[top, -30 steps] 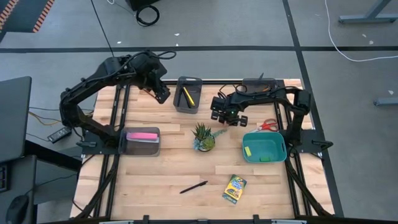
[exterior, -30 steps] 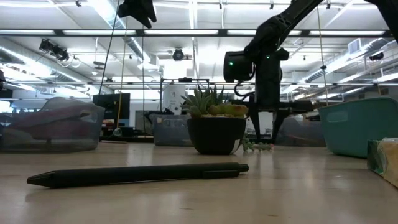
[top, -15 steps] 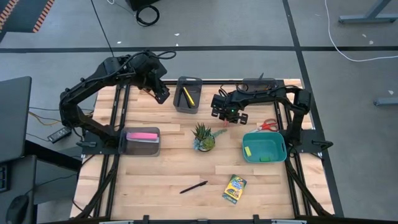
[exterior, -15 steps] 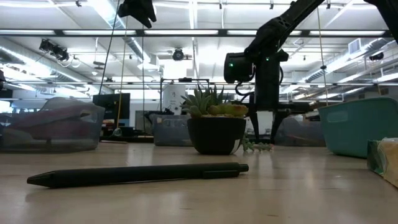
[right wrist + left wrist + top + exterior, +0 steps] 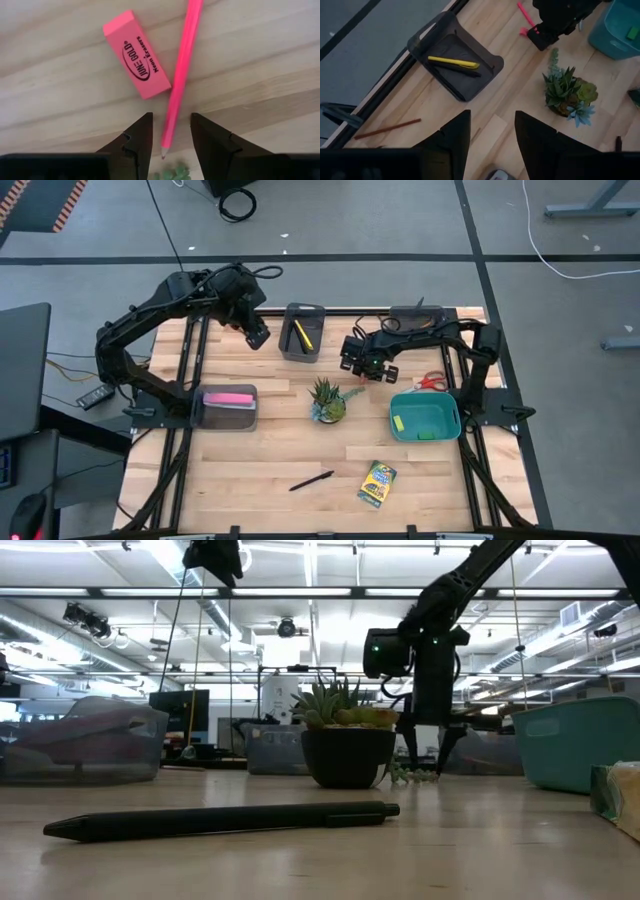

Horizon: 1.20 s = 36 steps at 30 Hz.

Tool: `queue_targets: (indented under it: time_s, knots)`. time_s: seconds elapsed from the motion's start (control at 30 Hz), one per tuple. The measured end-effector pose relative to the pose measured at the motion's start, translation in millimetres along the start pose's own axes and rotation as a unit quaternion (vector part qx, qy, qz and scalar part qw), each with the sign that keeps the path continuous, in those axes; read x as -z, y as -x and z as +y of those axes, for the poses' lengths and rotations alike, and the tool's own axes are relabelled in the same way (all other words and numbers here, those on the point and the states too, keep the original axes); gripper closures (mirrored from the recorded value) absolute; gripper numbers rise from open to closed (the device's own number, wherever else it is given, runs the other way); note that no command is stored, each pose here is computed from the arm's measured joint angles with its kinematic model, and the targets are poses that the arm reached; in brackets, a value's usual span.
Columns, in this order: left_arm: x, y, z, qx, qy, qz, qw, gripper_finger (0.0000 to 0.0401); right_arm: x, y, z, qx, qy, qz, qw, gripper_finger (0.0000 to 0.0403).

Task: Sort crayons/erasers/pens/pencils in bins
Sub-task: Put the pink pencil into the right black bin

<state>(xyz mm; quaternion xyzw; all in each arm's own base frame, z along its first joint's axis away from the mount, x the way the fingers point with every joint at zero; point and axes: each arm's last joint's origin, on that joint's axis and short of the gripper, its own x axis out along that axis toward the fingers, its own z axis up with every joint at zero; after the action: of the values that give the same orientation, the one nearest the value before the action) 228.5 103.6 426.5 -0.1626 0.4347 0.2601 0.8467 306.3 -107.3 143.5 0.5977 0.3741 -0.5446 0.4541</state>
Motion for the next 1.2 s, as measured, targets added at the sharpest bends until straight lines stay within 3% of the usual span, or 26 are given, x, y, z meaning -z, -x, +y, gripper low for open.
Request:
queue_targets:
  time_s: [0.2, 0.63, 1.2]
  knots:
    - [0, 0, 0, 0.000, 0.000, -0.002, 1.000, 0.0239, 0, -2, -5, 0.016, 0.005, 0.005, 1.000, 0.0274]
    - [-2, 0, 0, 0.001, 0.004, -0.008, 1.000, 0.0239, 0, -3, -8, 0.030, 0.047, 0.004, 0.998, 0.0356]
    - [-6, 0, -1, 0.007, 0.056, -0.028, 0.998, 0.0239, 3, 15, -1, 0.053, 0.119, 0.041, 0.991, 0.0362]
